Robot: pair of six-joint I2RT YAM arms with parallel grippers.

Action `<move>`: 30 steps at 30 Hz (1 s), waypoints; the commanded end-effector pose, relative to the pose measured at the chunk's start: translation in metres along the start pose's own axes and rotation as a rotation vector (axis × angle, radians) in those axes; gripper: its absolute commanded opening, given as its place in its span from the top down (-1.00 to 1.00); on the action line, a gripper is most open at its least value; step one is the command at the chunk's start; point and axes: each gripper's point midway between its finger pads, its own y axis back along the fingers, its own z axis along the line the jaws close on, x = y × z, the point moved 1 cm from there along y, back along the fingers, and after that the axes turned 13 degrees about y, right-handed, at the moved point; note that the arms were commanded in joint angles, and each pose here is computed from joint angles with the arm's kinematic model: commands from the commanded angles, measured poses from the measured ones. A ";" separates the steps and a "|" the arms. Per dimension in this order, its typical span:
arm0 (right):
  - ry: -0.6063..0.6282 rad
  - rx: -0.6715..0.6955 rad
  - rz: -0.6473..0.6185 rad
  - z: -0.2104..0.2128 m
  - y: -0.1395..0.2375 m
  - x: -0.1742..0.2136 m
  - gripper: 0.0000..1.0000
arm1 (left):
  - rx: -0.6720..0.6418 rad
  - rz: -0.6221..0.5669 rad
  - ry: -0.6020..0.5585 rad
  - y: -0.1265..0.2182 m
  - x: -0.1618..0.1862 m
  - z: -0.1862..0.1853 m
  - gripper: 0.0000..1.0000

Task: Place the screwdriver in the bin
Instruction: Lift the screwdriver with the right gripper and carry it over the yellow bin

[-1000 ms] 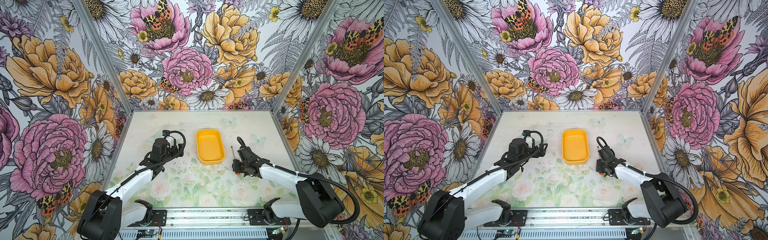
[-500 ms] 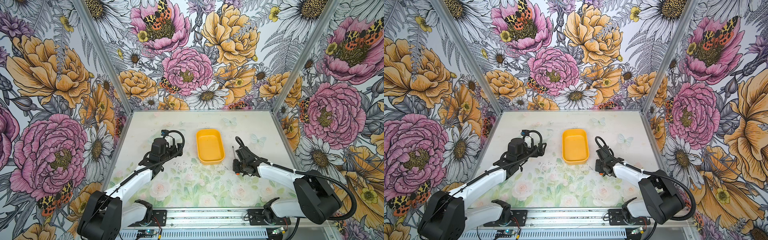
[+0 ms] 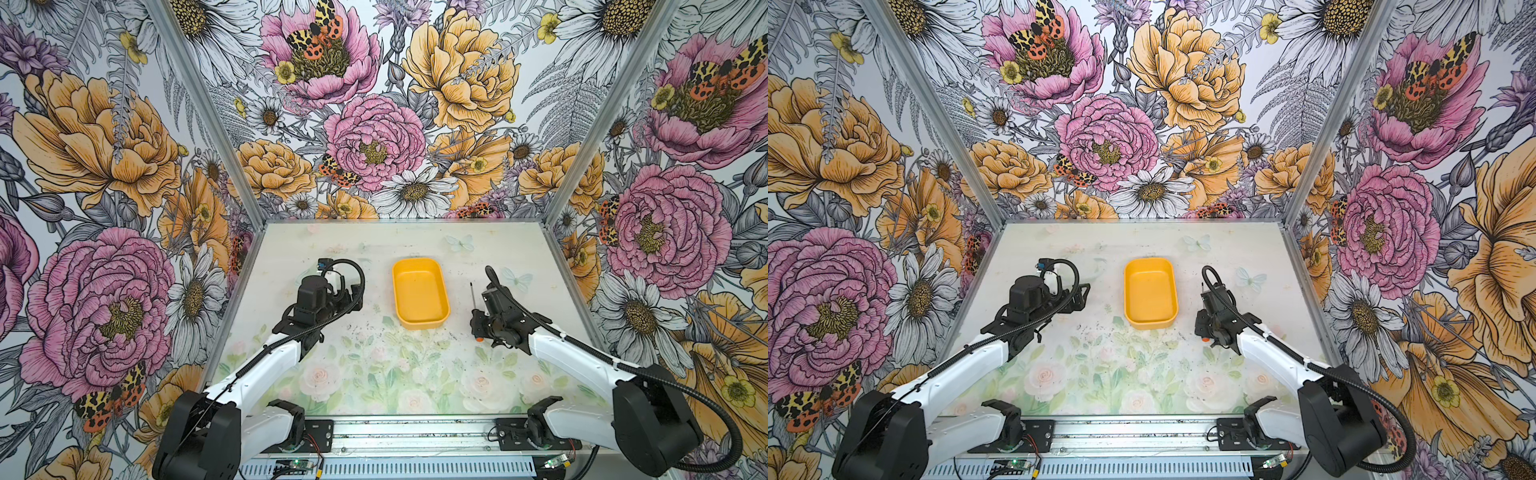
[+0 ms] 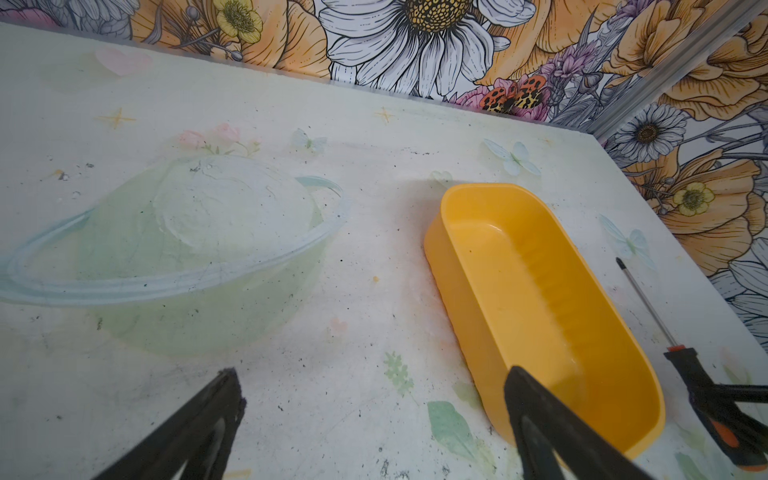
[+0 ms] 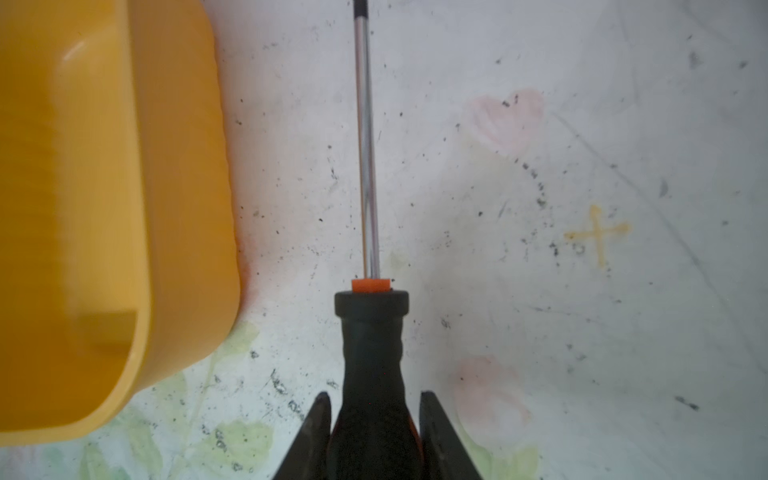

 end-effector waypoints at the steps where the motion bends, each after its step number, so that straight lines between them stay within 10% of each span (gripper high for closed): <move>1: 0.004 -0.039 -0.159 0.012 0.037 -0.048 1.00 | 0.026 0.004 0.017 0.004 0.001 -0.001 -0.98; 12: 0.063 -0.142 -0.329 0.082 0.082 -0.129 1.00 | 0.049 0.000 0.041 0.005 0.000 -0.003 -0.97; 30: 0.053 -0.056 -0.173 0.146 0.006 -0.101 1.00 | 0.054 0.006 0.072 0.003 0.001 -0.003 -0.98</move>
